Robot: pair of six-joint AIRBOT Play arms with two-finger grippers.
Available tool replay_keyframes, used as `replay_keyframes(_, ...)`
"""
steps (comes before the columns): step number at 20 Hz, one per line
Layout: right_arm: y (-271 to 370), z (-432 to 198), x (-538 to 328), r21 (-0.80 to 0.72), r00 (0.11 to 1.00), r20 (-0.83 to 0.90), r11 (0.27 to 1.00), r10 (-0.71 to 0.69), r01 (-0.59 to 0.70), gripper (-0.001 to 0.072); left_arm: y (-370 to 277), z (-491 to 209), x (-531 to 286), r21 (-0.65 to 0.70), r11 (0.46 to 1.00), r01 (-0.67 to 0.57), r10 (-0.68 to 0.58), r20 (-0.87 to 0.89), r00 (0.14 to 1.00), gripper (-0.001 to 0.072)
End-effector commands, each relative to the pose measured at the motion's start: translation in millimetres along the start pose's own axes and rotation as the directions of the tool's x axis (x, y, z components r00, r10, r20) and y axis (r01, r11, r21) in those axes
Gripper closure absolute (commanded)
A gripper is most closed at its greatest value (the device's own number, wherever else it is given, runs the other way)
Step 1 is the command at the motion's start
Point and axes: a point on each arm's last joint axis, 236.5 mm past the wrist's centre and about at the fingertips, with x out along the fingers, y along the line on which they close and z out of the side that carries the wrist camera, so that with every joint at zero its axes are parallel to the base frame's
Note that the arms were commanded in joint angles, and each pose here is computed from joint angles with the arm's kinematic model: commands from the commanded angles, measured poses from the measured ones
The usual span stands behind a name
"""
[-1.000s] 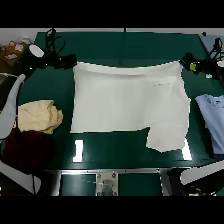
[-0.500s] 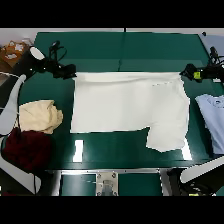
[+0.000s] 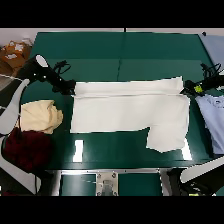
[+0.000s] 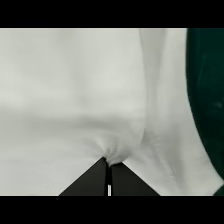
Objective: Fold the shirts.
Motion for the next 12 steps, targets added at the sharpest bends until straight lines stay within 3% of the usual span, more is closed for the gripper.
replay_keyframes(1, -15, -11, -1, 0.001, 0.997, -0.043, 0.998, -0.062, 0.062, 0.0699, 7, -9, 3, -0.003, 1.0, -0.024, 0.024, -0.035, 0.999, 0.0687)
replay_keyframes(7, -12, -14, 0, 0.001, 0.997, -0.058, 0.999, -0.053, 0.053, 0.0695, 4, -5, 12, -0.045, 0.999, 0.008, -0.009, -0.017, 1.0, 0.0684)
replay_keyframes(8, -9, -14, 0, 0.012, 0.997, -0.06, 0.999, -0.042, 0.043, 0.0557, -1, -1, 12, -0.052, 0.998, 0.029, -0.029, 0.001, 1.0, 0.0557)
replay_keyframes(9, -8, -15, -1, 0.035, 0.997, -0.064, 0.999, -0.039, 0.041, 0.0341, -5, 2, 11, -0.068, 0.997, 0.046, -0.045, 0.01, 0.999, 0.0214)
replay_keyframes(10, -9, -16, -5, 0.047, 0.997, -0.067, 0.998, -0.045, 0.049, 0.0326, -6, 0, 9, -0.102, 0.993, 0.053, -0.052, 0.007, 0.999, 0.015)
replay_keyframes(12, -18, -18, -24, 0.085, 0.994, -0.066, 0.992, -0.085, 0.09, 0.0349, -7, -13, 0, -0.119, 0.991, 0.054, -0.059, -0.039, 0.997, 0.0151)
